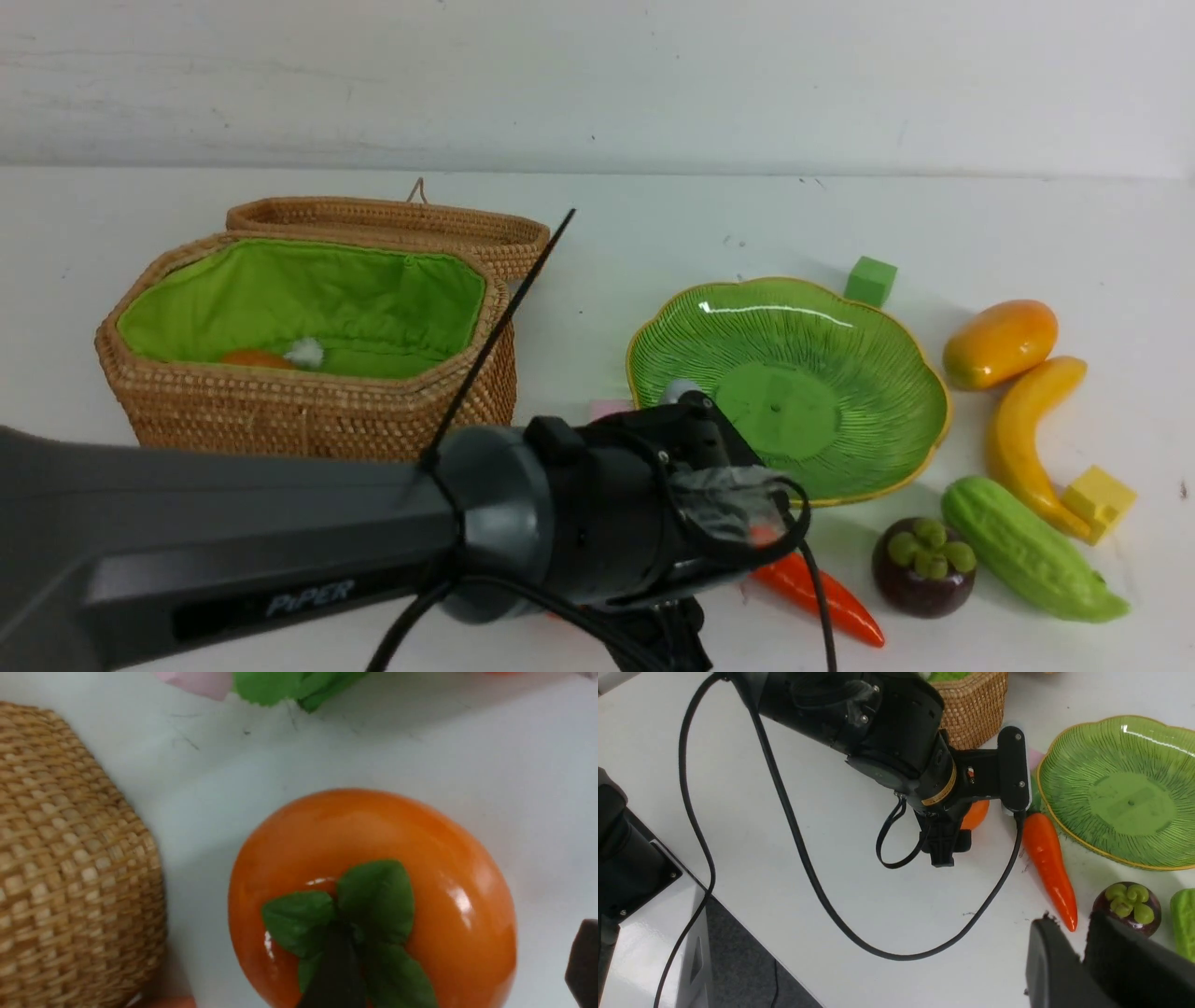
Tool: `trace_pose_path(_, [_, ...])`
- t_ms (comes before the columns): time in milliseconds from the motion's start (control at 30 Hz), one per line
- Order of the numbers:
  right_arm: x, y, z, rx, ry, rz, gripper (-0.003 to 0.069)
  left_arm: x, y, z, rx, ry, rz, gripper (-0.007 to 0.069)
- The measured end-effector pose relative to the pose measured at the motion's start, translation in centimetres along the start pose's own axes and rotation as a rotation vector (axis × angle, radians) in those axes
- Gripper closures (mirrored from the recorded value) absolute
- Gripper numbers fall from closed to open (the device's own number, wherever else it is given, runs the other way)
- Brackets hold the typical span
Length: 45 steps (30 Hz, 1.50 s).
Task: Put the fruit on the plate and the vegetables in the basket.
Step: Grab a tomato with your left arm and place it on the plate on the right.
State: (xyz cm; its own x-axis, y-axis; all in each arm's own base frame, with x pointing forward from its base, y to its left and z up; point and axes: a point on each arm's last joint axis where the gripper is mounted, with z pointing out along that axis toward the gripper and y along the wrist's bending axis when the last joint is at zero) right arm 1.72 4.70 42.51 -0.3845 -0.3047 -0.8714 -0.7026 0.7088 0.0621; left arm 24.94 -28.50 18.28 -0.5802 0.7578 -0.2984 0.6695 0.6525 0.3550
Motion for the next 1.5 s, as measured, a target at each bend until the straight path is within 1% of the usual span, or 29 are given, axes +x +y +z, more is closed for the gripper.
trace_pose_path(167, [0.0, 0.0, 0.0, 0.000, 0.000, -0.001, 0.0533, 0.1, 0.1, 0.8, -0.047, 0.016, 0.037, 0.0051])
trace_pose_path(267, [0.0, 0.0, 0.0, 0.000, 0.000, -0.001, 0.0532, 0.1, 0.2, 1.0, -0.067, 0.025, 0.036, 0.0095])
trace_pose_path(333, [0.0, 0.0, 0.0, 0.000, 0.000, -0.001, 0.0532, 0.0, 0.3, 1.1, -0.082, 0.024, 0.029, 0.0150])
trace_pose_path(367, [0.0, 0.0, 0.0, 0.000, 0.000, -0.001, 0.0532, 0.0, 0.3, 1.1, -0.086, 0.021, 0.025, 0.0164])
trace_pose_path(500, [0.0, 0.0, 0.0, 0.000, 0.000, -0.001, 0.0531, -0.1, 0.3, 1.4, -0.103, 0.015, 0.032, 0.0165])
trace_pose_path(767, [0.0, 0.0, 0.0, 0.000, 0.000, -0.002, 0.0531, -0.2, 0.3, 1.3, -0.105, 0.010, 0.034, 0.0165])
trace_pose_path(900, [0.0, 0.0, 0.0, 0.000, 0.000, -0.003, 0.0531, -0.2, 0.5, 0.6, -0.081, -0.008, 0.008, 0.0165])
trace_pose_path(933, [0.0, 0.0, 0.0, 0.000, 0.000, -0.003, 0.0531, -0.3, 0.5, 0.0, -0.053, -0.028, -0.013, 0.0165])
trace_pose_path(1033, [0.0, 0.0, 0.0, 0.000, 0.000, -0.003, 0.0531, -0.5, 0.7, -0.9, -0.035, -0.064, -0.022, 0.0165])
trace_pose_path(1333, [0.0, 0.0, 0.0, 0.000, 0.000, -0.003, 0.0531, -0.5, 1.1, -2.0, -0.037, -0.080, -0.014, 0.0165])
trace_pose_path(1500, [0.0, 0.0, 0.0, 0.004, 0.002, -0.005, 0.0531, -0.6, 1.8, -3.5, -0.039, -0.115, -0.029, 0.0166])
